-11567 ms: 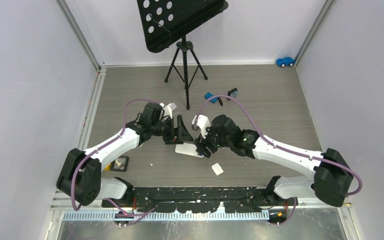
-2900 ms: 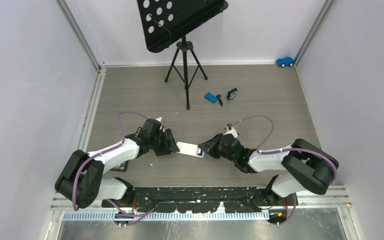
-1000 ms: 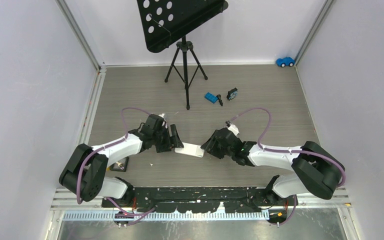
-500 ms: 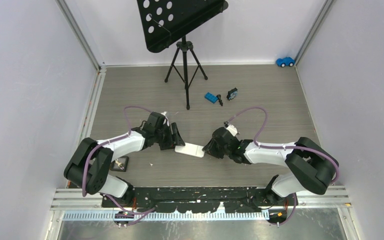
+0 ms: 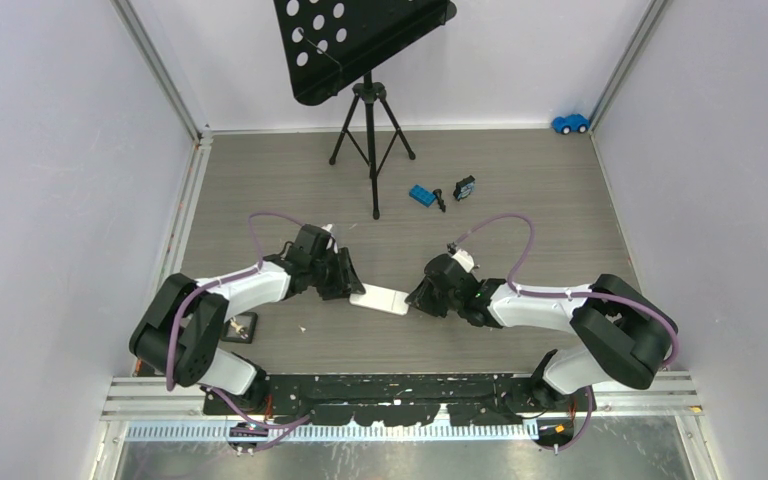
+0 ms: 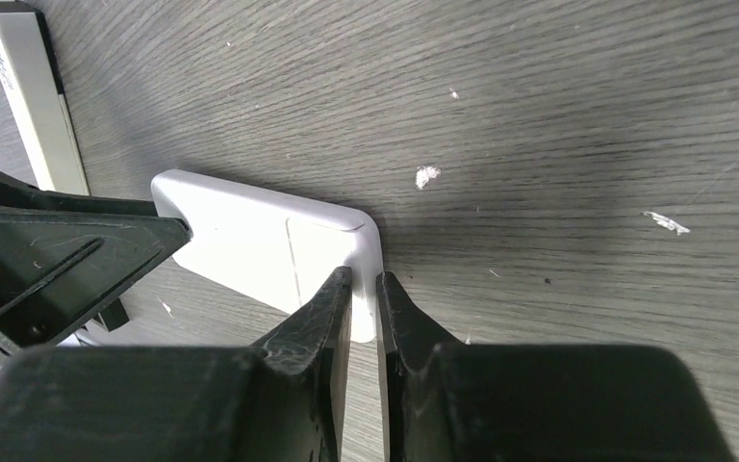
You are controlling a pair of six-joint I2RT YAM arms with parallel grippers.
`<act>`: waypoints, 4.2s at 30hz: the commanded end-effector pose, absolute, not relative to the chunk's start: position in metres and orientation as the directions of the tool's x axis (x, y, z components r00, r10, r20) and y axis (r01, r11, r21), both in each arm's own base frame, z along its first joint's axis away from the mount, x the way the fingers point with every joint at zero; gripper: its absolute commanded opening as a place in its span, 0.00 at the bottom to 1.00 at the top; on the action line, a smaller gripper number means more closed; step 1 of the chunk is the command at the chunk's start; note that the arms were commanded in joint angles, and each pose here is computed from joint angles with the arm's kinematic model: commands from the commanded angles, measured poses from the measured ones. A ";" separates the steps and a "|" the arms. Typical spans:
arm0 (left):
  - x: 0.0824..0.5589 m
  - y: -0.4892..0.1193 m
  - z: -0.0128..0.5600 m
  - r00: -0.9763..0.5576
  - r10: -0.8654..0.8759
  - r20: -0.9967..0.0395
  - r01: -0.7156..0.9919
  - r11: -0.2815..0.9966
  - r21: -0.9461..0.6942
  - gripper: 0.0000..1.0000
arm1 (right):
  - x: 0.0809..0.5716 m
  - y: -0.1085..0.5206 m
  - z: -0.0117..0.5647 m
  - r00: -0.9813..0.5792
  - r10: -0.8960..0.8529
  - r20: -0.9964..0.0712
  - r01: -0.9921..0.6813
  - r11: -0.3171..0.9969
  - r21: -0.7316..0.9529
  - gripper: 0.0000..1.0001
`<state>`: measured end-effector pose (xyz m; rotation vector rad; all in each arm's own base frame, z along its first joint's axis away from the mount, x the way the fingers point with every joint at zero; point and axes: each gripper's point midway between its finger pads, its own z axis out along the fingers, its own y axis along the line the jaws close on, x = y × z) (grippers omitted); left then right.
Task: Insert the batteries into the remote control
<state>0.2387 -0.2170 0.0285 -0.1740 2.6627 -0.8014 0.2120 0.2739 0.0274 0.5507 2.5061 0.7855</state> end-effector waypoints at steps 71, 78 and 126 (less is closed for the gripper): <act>0.287 -0.055 0.079 -0.753 -0.271 -0.600 -0.331 0.944 -0.011 0.98 | 0.233 0.346 0.033 -0.538 -0.611 -0.580 -0.753 0.658 0.005 0.93; 0.287 -0.060 0.067 -0.776 -0.272 -0.570 -0.318 0.948 -0.020 0.96 | 0.257 0.341 0.024 -0.596 -0.546 -0.589 -0.633 0.771 -0.073 0.59; 0.282 -0.115 0.030 -0.886 -0.221 -0.407 -0.168 0.972 -0.162 0.00 | 0.285 0.015 0.016 -0.665 0.534 -0.522 0.610 0.792 0.033 0.72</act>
